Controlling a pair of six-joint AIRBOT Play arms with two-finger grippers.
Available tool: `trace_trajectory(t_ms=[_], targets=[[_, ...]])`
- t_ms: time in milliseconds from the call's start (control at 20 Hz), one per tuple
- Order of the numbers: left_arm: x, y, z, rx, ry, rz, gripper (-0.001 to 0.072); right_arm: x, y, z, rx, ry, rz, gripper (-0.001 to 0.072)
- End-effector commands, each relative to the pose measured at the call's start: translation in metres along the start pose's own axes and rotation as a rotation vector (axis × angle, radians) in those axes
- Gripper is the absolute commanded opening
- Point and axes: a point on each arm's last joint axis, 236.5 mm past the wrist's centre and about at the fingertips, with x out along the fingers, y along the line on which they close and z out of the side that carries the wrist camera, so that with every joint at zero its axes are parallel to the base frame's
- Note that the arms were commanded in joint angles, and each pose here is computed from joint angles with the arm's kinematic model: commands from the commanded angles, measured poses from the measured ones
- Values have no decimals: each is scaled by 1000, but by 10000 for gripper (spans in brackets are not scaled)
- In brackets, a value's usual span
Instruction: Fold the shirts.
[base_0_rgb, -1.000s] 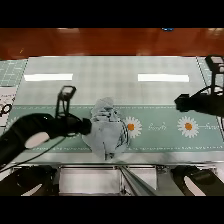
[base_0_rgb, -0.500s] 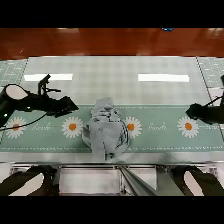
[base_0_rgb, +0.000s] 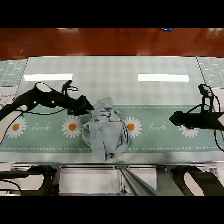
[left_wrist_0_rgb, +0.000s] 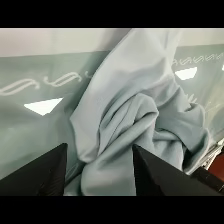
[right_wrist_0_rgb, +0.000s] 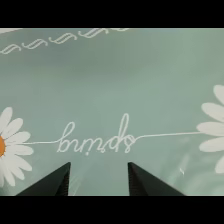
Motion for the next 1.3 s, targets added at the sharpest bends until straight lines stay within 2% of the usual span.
trace_trajectory(t_ms=[0,250,300,350,450,650,1100,1250], targets=[[26,-3,-3,-10,57,7,502,2,5,-2,0,2,12,411],[38,-17,-3,39,79,8,487,2,8,-1,6,1,24,411],[39,-19,-3,43,82,8,332,2,8,-2,7,2,26,411],[39,-20,-3,64,82,6,19,3,10,-3,14,5,36,411],[36,-25,-1,111,82,-3,27,13,27,-18,49,47,121,411],[30,-33,10,128,57,-13,27,29,85,-84,123,234,431,411],[27,-36,10,132,66,-20,27,76,140,-160,44,453,466,411],[27,-36,9,132,66,-20,27,91,165,-163,28,470,507,410]])
